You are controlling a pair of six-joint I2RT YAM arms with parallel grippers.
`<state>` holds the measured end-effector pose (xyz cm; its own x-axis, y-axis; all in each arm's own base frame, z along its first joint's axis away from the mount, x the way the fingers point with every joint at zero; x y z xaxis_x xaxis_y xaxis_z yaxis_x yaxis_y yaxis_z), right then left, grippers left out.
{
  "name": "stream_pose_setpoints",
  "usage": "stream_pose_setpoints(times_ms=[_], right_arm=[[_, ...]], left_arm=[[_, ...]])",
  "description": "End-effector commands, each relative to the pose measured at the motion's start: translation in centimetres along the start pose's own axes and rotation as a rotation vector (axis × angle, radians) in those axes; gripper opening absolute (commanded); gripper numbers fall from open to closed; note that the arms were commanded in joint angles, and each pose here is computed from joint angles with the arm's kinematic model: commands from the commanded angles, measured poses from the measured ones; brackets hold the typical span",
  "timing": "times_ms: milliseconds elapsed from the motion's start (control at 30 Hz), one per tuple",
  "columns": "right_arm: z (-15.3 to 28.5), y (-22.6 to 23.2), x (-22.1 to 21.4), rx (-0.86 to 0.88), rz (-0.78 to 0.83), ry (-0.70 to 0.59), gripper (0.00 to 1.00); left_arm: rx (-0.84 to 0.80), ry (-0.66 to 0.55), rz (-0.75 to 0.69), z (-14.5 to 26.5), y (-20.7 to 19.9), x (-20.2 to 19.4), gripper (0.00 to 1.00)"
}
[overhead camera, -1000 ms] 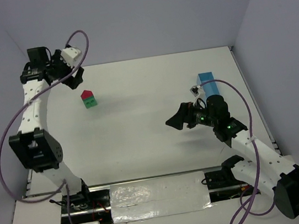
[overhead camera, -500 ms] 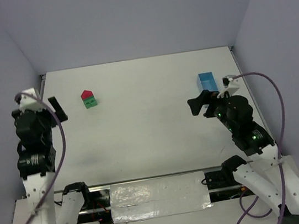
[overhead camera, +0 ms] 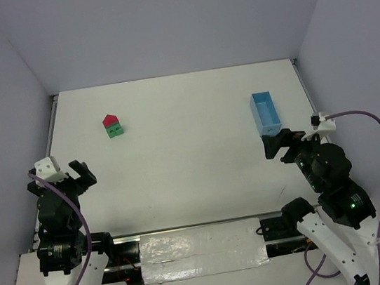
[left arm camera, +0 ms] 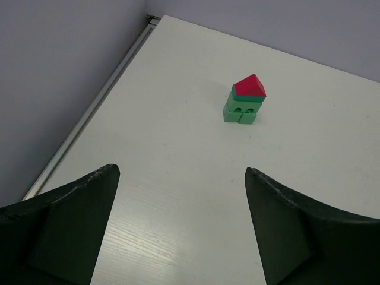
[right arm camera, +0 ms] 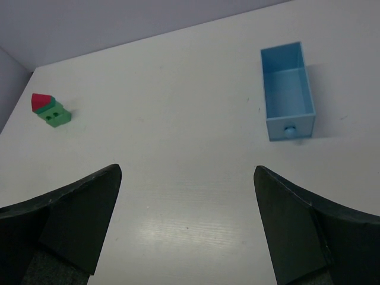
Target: Build the wood block tower
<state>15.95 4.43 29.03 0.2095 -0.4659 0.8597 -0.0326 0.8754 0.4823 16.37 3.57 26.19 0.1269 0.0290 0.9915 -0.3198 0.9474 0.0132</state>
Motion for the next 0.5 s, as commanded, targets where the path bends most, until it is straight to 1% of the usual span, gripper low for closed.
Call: stream_pose_setpoints(times_ms=[0,133,267,467], right_arm=[[1.1,-0.2,1.5,-0.022,0.017,-0.055,1.00],[0.7,-0.4,0.6,-0.022,0.005,-0.028,1.00],[0.5,-0.6,0.7,-0.048,0.004,-0.026,1.00],[0.1,-0.8,0.3,-0.062,-0.004,-0.016,1.00]], left_arm=[[0.003,-0.035,0.038,0.3,-0.1,0.9,1.00],[-0.021,-0.059,0.042,0.5,-0.4,1.1,0.99],[-0.023,-0.069,0.043,0.5,-0.4,1.1,0.99],[-0.038,-0.063,0.035,0.5,-0.7,0.9,1.00]])
Point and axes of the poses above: each gripper's point midway between its finger pads, its own z axis back along the fingers, its own y axis along the line the jaws close on, x = y × z, the point moved 4 cm from there along z, back along the fingers, and after that the axes turned 9 degrees about -z, right-handed, at the moved point
